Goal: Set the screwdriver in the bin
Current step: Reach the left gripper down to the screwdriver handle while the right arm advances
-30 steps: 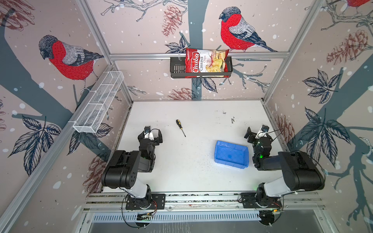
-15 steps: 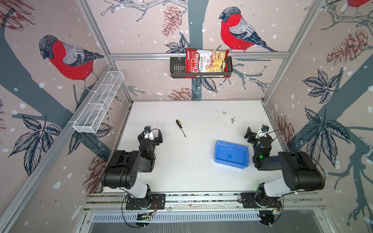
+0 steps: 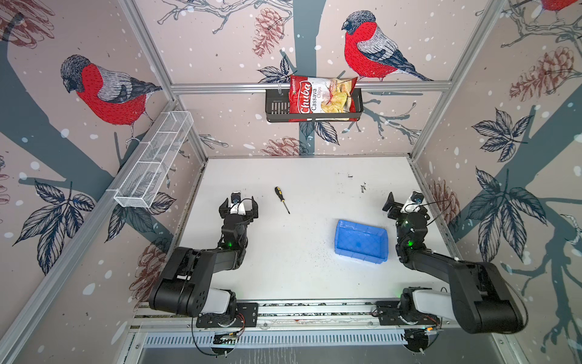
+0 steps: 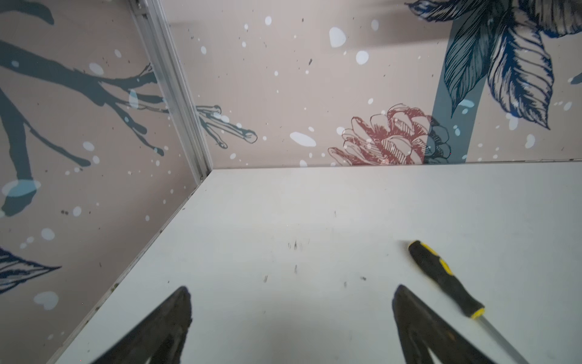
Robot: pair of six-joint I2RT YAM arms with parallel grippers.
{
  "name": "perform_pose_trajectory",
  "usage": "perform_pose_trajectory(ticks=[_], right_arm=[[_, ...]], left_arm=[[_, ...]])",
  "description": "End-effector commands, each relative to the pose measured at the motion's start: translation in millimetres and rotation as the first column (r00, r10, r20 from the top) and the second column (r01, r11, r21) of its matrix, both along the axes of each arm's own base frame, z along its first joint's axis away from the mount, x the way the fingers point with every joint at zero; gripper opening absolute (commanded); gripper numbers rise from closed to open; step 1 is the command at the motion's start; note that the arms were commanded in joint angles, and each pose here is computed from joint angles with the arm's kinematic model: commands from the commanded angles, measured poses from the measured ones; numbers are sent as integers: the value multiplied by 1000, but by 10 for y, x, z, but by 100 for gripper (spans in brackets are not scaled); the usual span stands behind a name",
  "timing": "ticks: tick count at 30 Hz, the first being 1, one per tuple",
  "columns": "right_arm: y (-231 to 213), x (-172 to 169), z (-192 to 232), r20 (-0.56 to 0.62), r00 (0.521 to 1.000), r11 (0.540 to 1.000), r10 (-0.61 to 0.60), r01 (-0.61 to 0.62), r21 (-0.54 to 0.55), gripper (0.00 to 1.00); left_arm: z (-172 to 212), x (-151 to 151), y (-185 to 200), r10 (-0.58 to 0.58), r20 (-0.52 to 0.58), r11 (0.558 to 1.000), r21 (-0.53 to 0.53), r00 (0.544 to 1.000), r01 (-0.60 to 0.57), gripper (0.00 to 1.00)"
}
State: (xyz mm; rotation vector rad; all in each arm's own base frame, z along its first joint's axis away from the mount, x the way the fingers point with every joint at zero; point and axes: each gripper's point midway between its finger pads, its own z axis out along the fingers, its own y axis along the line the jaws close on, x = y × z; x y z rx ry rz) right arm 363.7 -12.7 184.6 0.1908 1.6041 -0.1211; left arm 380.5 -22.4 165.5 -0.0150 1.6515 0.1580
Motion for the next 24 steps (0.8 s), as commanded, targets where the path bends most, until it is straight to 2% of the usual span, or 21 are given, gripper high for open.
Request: perform_pose_trajectory(ticks=[1,4,7,11,14,20,24], right_arm=[[70,1,108,-9,1000,999,10,-10,-35,100],[245,-54,269,23,998,997,56,-55,-49,100],[457,-121,322,23,992,992,121,-120,-42,100],[830,-236,335,22,966,966,257,-257,7,100],[1127,-320,362,32,933,933,359,-360,25,100],[1860,-490,382,14,783,783,622,-622,8,100],[2244,-585,374,-7,686,686,727,-727,-2,100]], left_arm=[[-108,54,-77,1,-113,1000,18,994,2,98],[-100,144,-306,-65,-177,997,18,982,70,98],[-50,226,-476,-72,-216,997,11,974,76,98],[-35,384,-786,-155,-258,983,-136,954,123,98],[-97,502,-1059,-195,-300,970,-202,934,137,98],[-265,736,-1456,-228,-397,941,-324,889,96,96],[-356,871,-1537,-214,-447,918,-396,869,22,97]])
